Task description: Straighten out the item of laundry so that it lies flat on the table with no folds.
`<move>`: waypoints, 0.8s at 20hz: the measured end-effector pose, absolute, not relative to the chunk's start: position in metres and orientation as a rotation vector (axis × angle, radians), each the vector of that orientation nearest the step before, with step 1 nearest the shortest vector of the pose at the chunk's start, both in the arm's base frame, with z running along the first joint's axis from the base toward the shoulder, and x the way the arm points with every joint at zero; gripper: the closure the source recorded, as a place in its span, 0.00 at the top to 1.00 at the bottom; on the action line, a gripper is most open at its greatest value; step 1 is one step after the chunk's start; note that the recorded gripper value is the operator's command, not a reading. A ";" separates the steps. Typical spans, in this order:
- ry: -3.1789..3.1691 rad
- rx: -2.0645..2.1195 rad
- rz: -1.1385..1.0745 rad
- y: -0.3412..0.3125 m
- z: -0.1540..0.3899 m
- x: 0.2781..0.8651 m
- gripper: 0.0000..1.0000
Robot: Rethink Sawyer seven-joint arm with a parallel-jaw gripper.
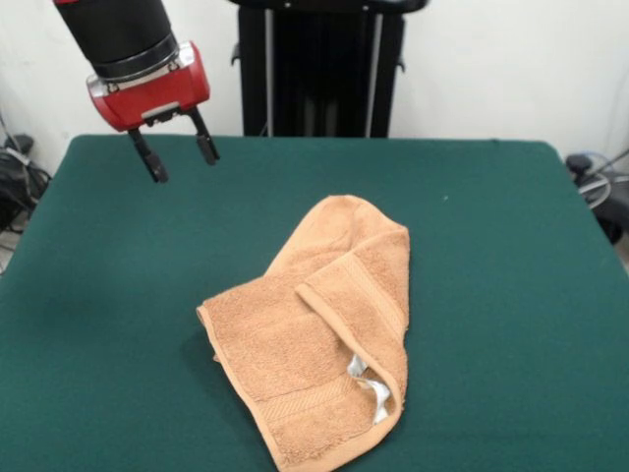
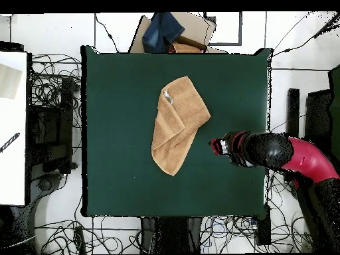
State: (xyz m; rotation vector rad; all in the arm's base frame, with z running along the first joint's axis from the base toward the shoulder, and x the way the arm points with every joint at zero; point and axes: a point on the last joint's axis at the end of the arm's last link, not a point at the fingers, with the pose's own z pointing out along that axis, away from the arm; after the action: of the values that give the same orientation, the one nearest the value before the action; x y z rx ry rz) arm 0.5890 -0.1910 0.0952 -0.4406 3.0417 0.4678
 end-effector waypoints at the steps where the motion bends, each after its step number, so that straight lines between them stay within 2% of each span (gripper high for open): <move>1: 3.040 -0.440 0.467 -0.191 0.095 0.589 1.00; 16: 3.015 -0.463 0.453 -0.178 0.094 0.595 1.00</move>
State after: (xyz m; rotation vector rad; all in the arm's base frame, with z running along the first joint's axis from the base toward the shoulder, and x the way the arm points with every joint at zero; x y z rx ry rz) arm 0.5947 -0.1784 0.0941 -0.4631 3.0153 0.4530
